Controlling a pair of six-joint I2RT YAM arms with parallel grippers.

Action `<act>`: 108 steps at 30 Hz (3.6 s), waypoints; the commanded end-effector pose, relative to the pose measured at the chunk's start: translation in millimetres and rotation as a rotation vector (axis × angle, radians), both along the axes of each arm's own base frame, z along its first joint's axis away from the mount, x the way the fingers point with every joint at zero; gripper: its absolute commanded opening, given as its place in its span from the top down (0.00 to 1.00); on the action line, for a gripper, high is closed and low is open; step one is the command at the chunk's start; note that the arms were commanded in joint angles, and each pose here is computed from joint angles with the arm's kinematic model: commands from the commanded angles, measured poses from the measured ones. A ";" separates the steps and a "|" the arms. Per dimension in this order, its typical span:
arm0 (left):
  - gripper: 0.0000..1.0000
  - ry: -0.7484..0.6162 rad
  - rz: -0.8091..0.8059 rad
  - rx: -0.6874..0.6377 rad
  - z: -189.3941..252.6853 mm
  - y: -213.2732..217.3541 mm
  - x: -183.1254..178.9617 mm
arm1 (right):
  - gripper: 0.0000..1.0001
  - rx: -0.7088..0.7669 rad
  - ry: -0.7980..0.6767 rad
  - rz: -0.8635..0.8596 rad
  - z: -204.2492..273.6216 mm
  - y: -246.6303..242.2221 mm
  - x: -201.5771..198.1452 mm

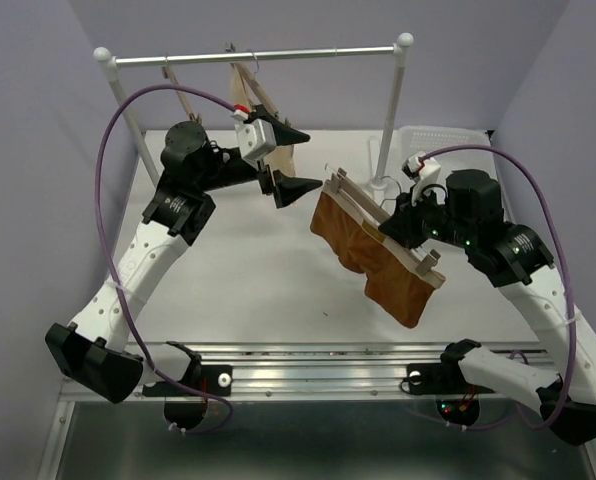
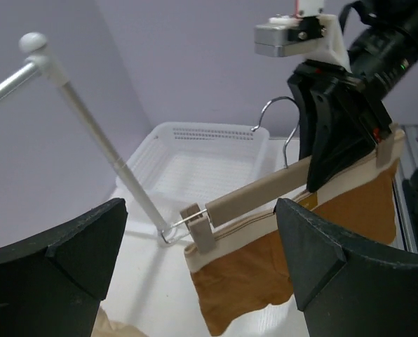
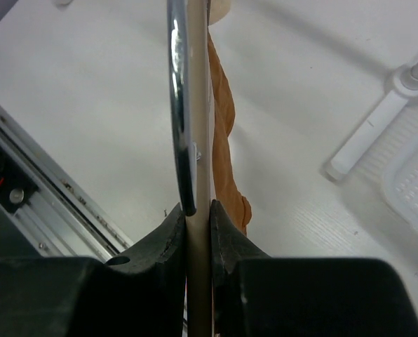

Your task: Remove the underwear clipped to the hanger

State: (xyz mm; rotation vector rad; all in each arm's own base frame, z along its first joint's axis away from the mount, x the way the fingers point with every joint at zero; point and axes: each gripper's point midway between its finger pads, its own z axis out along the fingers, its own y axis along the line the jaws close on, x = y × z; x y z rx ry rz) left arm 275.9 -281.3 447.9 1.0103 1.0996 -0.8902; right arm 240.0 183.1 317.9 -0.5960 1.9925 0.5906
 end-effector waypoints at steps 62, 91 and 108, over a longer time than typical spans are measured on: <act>0.13 0.130 -0.500 0.192 -97.9 -8.9 -68.4 | 0.99 -0.067 -0.245 0.475 17.8 19.6 -51.5; 0.43 0.152 -0.561 0.173 -99.4 -9.7 -74.9 | 0.99 -0.058 -0.279 0.470 29.0 17.9 -54.0; 1.00 0.156 -0.549 0.170 -100.6 -10.7 -73.2 | 0.99 -0.058 -0.279 0.449 30.0 16.5 -51.5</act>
